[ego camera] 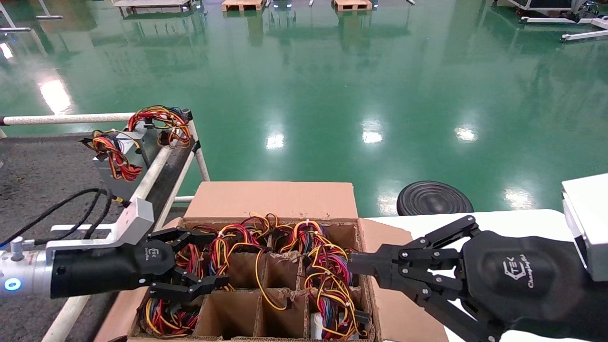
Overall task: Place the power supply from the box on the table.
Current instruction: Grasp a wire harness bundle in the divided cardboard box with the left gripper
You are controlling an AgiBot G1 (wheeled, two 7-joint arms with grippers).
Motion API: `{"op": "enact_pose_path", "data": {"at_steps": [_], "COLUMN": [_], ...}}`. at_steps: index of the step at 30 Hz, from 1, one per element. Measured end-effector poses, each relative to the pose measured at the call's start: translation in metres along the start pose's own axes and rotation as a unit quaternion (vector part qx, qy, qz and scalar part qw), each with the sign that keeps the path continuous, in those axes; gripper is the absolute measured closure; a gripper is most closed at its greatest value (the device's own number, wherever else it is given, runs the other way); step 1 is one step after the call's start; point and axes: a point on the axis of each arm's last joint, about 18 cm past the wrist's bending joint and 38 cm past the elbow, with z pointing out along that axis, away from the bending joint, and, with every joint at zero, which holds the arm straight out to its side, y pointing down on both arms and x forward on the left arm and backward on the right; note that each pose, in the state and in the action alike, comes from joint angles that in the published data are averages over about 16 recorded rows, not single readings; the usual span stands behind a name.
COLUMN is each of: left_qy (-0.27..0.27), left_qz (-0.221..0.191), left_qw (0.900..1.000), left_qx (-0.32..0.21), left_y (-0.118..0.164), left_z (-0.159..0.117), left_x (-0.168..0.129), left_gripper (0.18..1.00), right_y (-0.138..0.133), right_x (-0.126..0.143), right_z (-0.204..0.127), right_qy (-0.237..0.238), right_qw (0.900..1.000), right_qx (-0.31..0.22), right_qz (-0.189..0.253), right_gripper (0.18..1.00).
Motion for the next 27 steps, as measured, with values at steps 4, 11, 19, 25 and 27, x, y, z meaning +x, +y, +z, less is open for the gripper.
{"op": "enact_pose_path", "data": {"at_steps": [4, 11, 19, 25, 27], "left_qy": [0.002, 0.004, 0.006, 0.006, 0.006], "left_qz": [-0.003, -0.008, -0.014, -0.018, -0.019], "left_qw": [1.0, 0.9999, 0.9998, 0.9997, 0.9996], "left_qx": [0.002, 0.005, 0.01, 0.016, 0.018], "left_y": [0.003, 0.007, 0.011, 0.014, 0.015], "left_z": [0.002, 0.006, 0.009, 0.01, 0.01], "left_x": [0.001, 0.002, 0.003, 0.004, 0.004], "left_gripper": [0.185, 0.184, 0.184, 0.184, 0.184], "right_y": [0.0, 0.0, 0.0, 0.0, 0.0], "right_x": [0.0, 0.0, 0.0, 0.0, 0.0], "right_z": [0.0, 0.0, 0.0, 0.0, 0.0], "right_qy": [0.0, 0.0, 0.0, 0.0, 0.0], "right_qw": [1.0, 1.0, 1.0, 1.0, 1.0], "right_qx": [0.0, 0.0, 0.0, 0.0, 0.0], "right_qz": [0.0, 0.0, 0.0, 0.0, 0.0], "right_gripper": [0.985, 0.985, 0.985, 0.985, 0.985]}}
